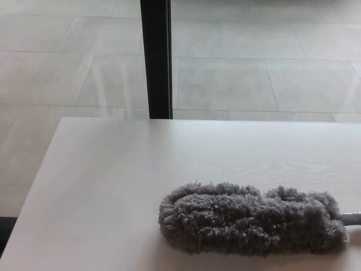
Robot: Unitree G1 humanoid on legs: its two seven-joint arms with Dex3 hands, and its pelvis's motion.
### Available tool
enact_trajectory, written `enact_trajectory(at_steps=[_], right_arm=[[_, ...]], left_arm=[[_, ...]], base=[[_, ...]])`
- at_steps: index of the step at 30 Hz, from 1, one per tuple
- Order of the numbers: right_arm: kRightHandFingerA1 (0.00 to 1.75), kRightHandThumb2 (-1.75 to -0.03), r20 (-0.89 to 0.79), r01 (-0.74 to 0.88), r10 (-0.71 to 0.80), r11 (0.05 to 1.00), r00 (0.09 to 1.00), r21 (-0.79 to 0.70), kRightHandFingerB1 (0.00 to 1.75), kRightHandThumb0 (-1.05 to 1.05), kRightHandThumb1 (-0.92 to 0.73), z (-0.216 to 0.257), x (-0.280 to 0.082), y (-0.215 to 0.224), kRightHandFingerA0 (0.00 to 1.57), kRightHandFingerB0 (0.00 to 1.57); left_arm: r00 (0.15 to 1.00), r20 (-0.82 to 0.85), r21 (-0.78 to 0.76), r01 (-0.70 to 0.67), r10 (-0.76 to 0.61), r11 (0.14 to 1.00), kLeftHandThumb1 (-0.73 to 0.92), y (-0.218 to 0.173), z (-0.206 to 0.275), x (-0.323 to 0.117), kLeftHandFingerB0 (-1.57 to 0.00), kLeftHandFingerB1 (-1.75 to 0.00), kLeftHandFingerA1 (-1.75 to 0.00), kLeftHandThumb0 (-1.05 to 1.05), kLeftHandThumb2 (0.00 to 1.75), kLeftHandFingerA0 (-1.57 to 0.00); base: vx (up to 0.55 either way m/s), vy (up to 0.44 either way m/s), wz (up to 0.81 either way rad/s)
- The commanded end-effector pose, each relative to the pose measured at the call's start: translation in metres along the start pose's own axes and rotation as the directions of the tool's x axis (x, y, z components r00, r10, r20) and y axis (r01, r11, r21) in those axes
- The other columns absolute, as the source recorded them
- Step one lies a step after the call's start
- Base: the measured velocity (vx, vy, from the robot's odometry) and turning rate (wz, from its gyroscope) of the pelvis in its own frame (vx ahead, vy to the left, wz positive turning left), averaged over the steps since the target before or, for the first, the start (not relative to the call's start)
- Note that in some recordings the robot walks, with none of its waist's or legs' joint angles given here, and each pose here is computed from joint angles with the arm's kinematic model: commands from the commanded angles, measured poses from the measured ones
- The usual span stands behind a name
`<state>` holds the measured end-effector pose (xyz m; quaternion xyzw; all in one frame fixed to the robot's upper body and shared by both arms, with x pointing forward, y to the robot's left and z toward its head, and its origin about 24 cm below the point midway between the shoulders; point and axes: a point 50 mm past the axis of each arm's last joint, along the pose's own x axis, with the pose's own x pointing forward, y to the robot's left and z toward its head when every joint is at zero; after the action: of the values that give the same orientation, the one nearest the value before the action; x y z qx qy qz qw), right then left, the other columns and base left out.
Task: The robot uses its right hand to pick up the duster kept in the middle of the desk and use it to wipe the desk by swiping its surface twice
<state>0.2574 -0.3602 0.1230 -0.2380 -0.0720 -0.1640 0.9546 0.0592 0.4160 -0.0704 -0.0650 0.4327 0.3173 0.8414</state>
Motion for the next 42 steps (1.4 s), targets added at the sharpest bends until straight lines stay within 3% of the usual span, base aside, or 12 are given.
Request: enact_trajectory(at_steps=[1,2,3,6,7,17,23,34,35,36,37,42], right_arm=[[0.36,-0.64,0.254,-0.274,0.396,0.871,0.882,-0.408,0.25,-0.80,-0.70,0.053,0.004,0.083,0.10,0.15],[0.45,-0.97,0.243,-0.287,0.416,0.856,0.876,-0.430,0.42,-0.85,-0.58,0.052,0.004,0.088,0.04,0.10],[0.52,-1.01,0.214,-0.319,0.465,0.813,0.859,-0.487,0.49,-0.38,-0.40,0.046,0.003,0.098,0.02,0.00],[0.51,-1.02,0.187,-0.355,0.508,0.777,0.841,-0.520,0.48,-0.38,-0.41,0.037,0.001,0.106,0.02,0.00],[0.37,-0.63,0.178,-0.368,0.527,0.761,0.831,-0.535,0.27,-0.78,-0.75,0.035,0.001,0.109,0.15,0.19],[0.37,-0.63,0.010,-0.520,0.716,0.516,0.698,-0.681,0.29,-0.74,-0.76,0.009,-0.016,0.143,0.19,0.24],[0.43,-0.62,0.006,-0.512,0.733,0.480,0.680,-0.713,0.28,-0.67,-0.72,0.008,-0.014,0.153,0.23,0.25],[0.44,-0.62,-0.054,-0.514,0.747,0.401,0.662,-0.758,0.30,-0.52,-0.68,0.000,-0.008,0.166,0.31,0.28],[0.53,-0.81,-0.076,-0.529,0.756,0.378,0.650,-0.759,0.43,-0.53,-0.52,-0.003,-0.009,0.170,0.27,0.22],[0.53,-0.81,-0.085,-0.535,0.759,0.369,0.645,-0.760,0.43,-0.53,-0.52,-0.004,-0.010,0.171,0.27,0.22],[0.51,-0.60,-0.106,-0.537,0.763,0.341,0.637,-0.772,0.30,-0.47,-0.66,-0.009,-0.012,0.174,0.31,0.28],[0.54,-0.59,-0.143,-0.555,0.772,0.301,0.619,-0.775,0.34,-0.41,-0.64,-0.027,-0.024,0.184,0.37,0.30]], left_arm=[[1.000,0.014,0.003,0.009,-0.009,1.000,0.62,0.006,0.011,-0.001,-0.39,-0.44,-0.59,-0.52,0.58,-0.45],[1.000,0.013,0.006,0.008,-0.008,1.000,0.64,0.006,0.011,-0.001,-0.41,-0.45,-0.59,-0.52,0.59,-0.45],[1.000,0.014,0.005,0.005,-0.005,1.000,0.63,0.007,0.012,-0.001,-0.42,-0.45,-0.57,-0.52,0.58,-0.46],[1.000,0.012,-0.009,0.004,-0.004,1.000,0.63,0.008,0.012,-0.002,-0.42,-0.45,-0.57,-0.50,0.58,-0.44],[1.000,0.015,-0.007,0.003,-0.003,1.000,0.63,0.009,0.012,-0.002,-0.43,-0.45,-0.56,-0.50,0.58,-0.45],[1.000,0.024,0.030,-0.016,0.015,0.999,0.63,0.009,0.022,-0.001,-0.47,-0.45,-0.57,-0.51,0.59,-0.49],[0.999,0.034,0.008,0.000,0.000,1.000,0.63,0.009,0.021,-0.002,-0.41,-0.44,-0.56,-0.51,0.59,-0.45],[1.000,0.031,0.023,-0.002,0.001,1.000,0.63,0.009,0.020,-0.002,-0.45,-0.47,-0.59,-0.53,0.59,-0.48],[1.000,0.026,0.018,-0.008,0.008,1.000,0.62,0.009,0.019,-0.001,-0.46,-0.46,-0.58,-0.51,0.58,-0.49],[1.000,0.024,0.016,-0.011,0.011,1.000,0.62,0.009,0.019,-0.001,-0.46,-0.46,-0.58,-0.51,0.58,-0.49],[1.000,0.021,0.016,0.007,-0.007,1.000,0.63,0.007,0.018,-0.001,-0.42,-0.46,-0.59,-0.50,0.58,-0.44],[1.000,0.017,0.026,0.010,-0.010,1.000,0.64,0.007,0.016,-0.001,-0.46,-0.46,-0.58,-0.50,0.59,-0.47]], base=[[0.00,0.000,0.00],[0.00,0.000,0.00],[0.00,0.000,0.00],[0.00,0.000,0.00],[0.00,0.000,0.00],[0.00,0.000,0.00],[0.00,0.000,0.00],[0.00,0.000,0.00],[0.00,0.000,0.00],[0.00,0.000,0.00],[0.00,0.000,0.00],[0.00,0.000,0.00]])
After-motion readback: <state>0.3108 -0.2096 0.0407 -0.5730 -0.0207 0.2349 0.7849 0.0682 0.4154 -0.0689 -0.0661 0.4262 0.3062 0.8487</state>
